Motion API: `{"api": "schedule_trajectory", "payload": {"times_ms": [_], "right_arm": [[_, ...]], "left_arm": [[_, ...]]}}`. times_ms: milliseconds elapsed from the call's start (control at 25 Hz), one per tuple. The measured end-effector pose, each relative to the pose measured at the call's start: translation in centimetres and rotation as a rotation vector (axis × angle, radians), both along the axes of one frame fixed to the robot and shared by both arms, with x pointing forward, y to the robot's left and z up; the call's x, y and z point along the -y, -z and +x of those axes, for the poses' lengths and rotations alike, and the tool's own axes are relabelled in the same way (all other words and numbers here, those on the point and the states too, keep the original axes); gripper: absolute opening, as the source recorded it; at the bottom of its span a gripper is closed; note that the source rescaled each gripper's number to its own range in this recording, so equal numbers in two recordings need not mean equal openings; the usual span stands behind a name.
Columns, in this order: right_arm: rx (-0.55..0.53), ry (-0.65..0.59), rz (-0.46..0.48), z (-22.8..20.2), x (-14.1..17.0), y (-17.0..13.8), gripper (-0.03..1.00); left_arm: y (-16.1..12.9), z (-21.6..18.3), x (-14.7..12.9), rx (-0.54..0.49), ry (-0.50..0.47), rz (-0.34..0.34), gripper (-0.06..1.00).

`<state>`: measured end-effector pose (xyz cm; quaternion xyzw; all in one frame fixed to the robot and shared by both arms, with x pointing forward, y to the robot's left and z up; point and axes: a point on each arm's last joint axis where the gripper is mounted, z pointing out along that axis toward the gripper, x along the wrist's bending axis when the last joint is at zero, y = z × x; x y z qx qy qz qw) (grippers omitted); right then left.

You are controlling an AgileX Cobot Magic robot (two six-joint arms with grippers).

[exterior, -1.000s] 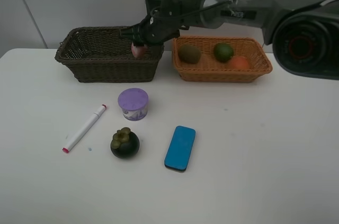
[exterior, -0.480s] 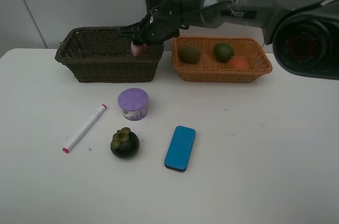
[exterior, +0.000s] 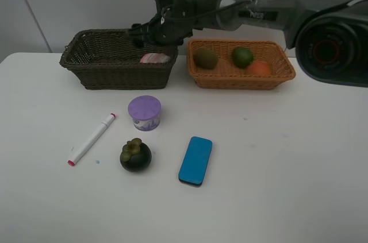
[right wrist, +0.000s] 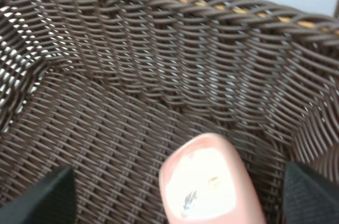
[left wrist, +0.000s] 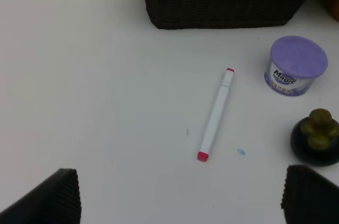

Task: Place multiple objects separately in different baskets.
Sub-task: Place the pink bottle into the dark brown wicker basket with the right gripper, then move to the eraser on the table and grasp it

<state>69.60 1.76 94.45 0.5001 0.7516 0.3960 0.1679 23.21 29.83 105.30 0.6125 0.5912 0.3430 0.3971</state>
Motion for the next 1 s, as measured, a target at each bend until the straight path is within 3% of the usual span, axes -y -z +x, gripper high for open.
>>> {"api": "schedule_trajectory", "payload": {"times_ms": [80, 560, 1000], "right_arm": [[0.007, -0.008, -0.001, -0.1, -0.2, 0.0, 0.98], [0.013, -0.016, -0.011, -0.3, -0.3, -0.6, 1.00], [-0.041, -0.082, -0.233, -2.5, 1.5, -5.6, 1.00]], "left_arm": [[0.0, 0.0, 0.0, 0.000, 0.000, 0.000, 1.00], [0.0, 0.0, 0.0, 0.000, 0.000, 0.000, 1.00], [0.0, 0.0, 0.0, 0.000, 0.000, 0.000, 1.00]]}}
